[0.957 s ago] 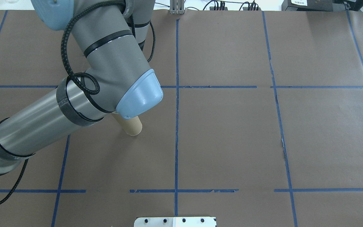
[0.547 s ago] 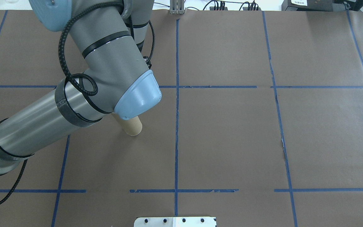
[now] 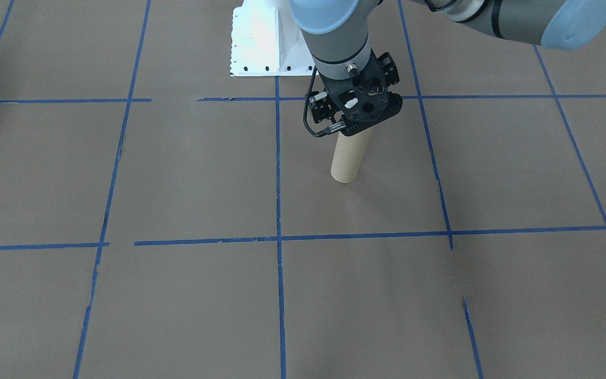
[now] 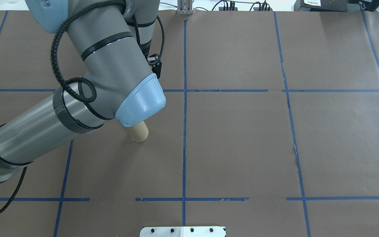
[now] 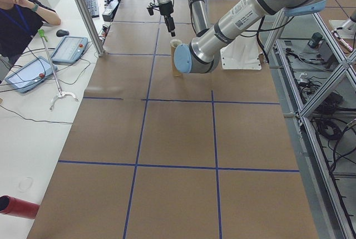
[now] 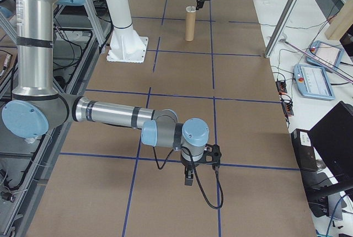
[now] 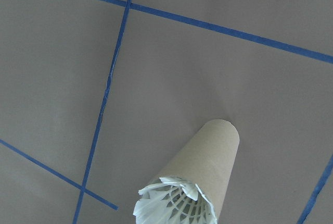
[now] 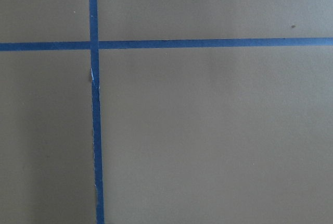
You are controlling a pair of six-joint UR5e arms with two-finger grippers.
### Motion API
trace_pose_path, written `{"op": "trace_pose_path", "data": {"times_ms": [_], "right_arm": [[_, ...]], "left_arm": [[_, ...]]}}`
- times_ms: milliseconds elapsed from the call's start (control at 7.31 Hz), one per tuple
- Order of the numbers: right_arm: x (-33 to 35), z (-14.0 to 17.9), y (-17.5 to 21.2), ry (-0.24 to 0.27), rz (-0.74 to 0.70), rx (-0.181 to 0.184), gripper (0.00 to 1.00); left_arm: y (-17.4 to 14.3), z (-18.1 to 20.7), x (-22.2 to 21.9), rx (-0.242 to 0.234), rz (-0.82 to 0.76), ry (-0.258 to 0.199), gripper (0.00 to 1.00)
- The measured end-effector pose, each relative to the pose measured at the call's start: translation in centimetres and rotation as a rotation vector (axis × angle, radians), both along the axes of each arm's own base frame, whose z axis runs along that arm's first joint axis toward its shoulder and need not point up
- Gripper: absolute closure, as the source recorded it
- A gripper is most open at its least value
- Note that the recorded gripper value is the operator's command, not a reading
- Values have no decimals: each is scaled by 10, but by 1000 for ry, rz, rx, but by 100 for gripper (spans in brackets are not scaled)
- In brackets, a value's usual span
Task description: Collect badminton balls into bucket
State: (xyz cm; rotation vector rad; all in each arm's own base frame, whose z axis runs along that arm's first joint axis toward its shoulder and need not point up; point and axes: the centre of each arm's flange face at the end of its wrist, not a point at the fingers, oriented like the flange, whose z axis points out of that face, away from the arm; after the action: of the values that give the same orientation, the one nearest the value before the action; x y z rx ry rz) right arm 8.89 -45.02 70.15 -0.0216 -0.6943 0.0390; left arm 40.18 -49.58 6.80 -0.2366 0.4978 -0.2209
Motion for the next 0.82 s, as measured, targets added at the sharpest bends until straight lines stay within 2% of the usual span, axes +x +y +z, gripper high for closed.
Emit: {"op": "trace_pose_path", "data": {"times_ms": [137,274,410,684,821], "right_arm": [[0,0,0,0,0,0,0],[0,0,0,0,0,0,0],[0,0,0,0,0,0,0],[0,0,0,0,0,0,0],[0,0,0,0,0,0,0]], "left_arm": [[6,10,-16,52,3,48,0],[-2,28,-42,127,3,106,0],[-22,46,-77,214,8,150,0],[-70,92,-170,369,71,188,0],[-88,127,-223,436,120,183,0]]}}
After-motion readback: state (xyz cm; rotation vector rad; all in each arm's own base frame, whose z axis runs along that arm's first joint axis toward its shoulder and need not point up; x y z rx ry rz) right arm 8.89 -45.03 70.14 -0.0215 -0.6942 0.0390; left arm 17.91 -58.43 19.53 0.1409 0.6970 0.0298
